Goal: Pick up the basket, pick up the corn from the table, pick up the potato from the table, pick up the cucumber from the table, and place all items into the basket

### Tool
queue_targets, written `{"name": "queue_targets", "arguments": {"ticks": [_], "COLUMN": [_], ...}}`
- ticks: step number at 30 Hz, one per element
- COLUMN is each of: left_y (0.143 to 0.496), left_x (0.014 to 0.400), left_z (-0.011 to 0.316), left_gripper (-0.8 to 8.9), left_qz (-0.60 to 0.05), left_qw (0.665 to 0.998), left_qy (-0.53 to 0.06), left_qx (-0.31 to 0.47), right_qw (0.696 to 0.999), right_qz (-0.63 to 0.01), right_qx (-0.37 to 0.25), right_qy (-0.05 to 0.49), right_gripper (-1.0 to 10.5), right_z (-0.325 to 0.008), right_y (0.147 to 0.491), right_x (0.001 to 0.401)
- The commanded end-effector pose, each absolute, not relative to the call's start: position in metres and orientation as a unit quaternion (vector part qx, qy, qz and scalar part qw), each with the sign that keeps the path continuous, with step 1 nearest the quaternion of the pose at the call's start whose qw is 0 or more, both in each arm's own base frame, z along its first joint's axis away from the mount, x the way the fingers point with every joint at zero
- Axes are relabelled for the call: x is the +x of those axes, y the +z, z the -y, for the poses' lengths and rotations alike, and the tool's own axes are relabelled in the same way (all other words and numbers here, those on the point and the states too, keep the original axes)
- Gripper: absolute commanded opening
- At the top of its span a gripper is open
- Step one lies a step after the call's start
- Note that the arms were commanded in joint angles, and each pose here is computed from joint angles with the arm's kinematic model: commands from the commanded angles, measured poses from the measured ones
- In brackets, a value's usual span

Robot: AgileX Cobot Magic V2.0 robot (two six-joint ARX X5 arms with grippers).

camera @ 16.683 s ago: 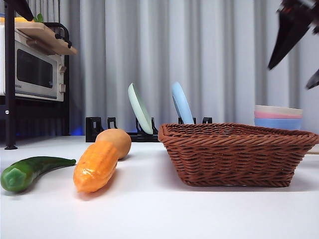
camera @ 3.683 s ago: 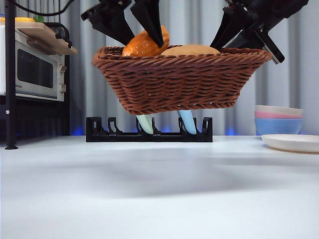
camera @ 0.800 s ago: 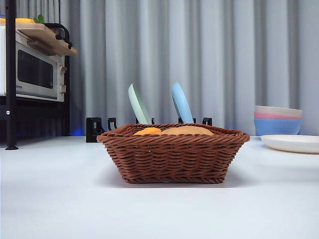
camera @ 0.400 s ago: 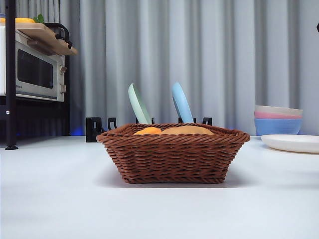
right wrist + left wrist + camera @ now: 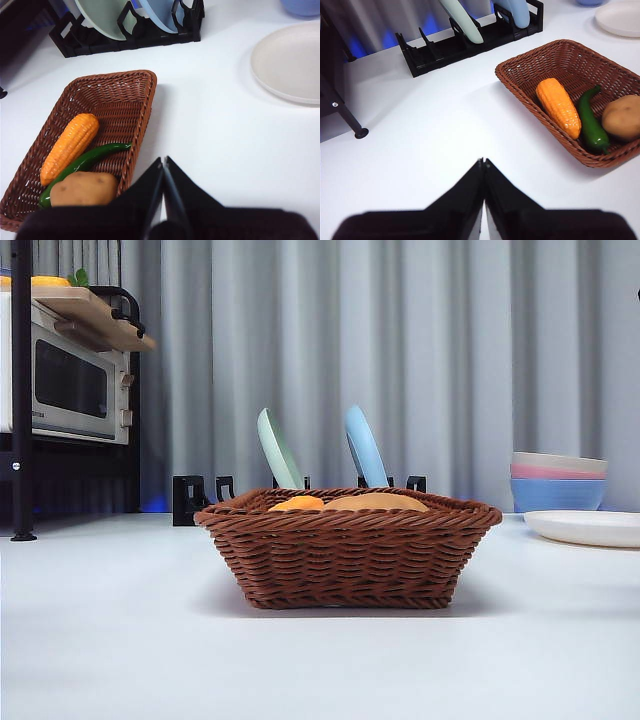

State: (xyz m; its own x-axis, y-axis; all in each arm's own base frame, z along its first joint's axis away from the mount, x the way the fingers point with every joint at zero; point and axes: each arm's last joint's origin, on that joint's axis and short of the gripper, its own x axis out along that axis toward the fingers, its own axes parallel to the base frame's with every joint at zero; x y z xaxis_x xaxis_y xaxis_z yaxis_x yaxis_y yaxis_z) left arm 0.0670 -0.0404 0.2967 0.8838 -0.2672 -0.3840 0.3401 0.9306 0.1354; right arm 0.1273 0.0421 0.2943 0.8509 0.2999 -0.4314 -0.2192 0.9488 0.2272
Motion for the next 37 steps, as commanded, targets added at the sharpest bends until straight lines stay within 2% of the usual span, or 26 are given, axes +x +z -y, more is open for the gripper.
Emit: {"name": "queue_targets", "arguments": {"ticks": [1,5,10,14,19,28,37], "left_y": [0.294,0.278,0.227,0.191,0.165,0.147,0.147], "left_x": [0.067,0.078,0.094,0.099,0.099,0.095,0.095], "left_z": [0.037,0.036,0.028,0.021,0.016,0.014,0.014], "left_gripper": [-0.03,-0.03,-0.03,-0.03,-0.03,-0.03,-0.03], "left_qz": [-0.166,-0.097,-0.037,-0.046,-0.063,-0.095,-0.093], "left_qw": [0.972,0.984,0.991,0.991,0.993,0.991,0.992], "left_qy": [-0.146,-0.144,-0.126,-0.123,-0.098,-0.089,-0.089], "left_qx": [0.084,0.039,0.003,-0.01,-0.018,-0.017,-0.013], "right_qw": [0.959,0.959,0.959,0.959,0.959,0.959,0.959], "right_qz": [-0.234,-0.234,-0.234,-0.234,-0.234,-0.234,-0.234], "right_qx": [0.09,0.09,0.09,0.09,0.09,0.09,0.09], "right_qy": [0.133,0.133,0.133,0.133,0.133,0.133,0.133], "right_gripper": [0.0,0.0,0.0,0.0,0.0,0.0,0.0], "right_z": [-0.042,-0.042,-0.042,-0.042,-0.042,-0.042,-0.042], "right_y": [0.295,0.295,0.295,0.295,0.295,0.295,0.295], "right_x": [0.127,0.127,0.127,0.127,0.127,0.127,0.127]}}
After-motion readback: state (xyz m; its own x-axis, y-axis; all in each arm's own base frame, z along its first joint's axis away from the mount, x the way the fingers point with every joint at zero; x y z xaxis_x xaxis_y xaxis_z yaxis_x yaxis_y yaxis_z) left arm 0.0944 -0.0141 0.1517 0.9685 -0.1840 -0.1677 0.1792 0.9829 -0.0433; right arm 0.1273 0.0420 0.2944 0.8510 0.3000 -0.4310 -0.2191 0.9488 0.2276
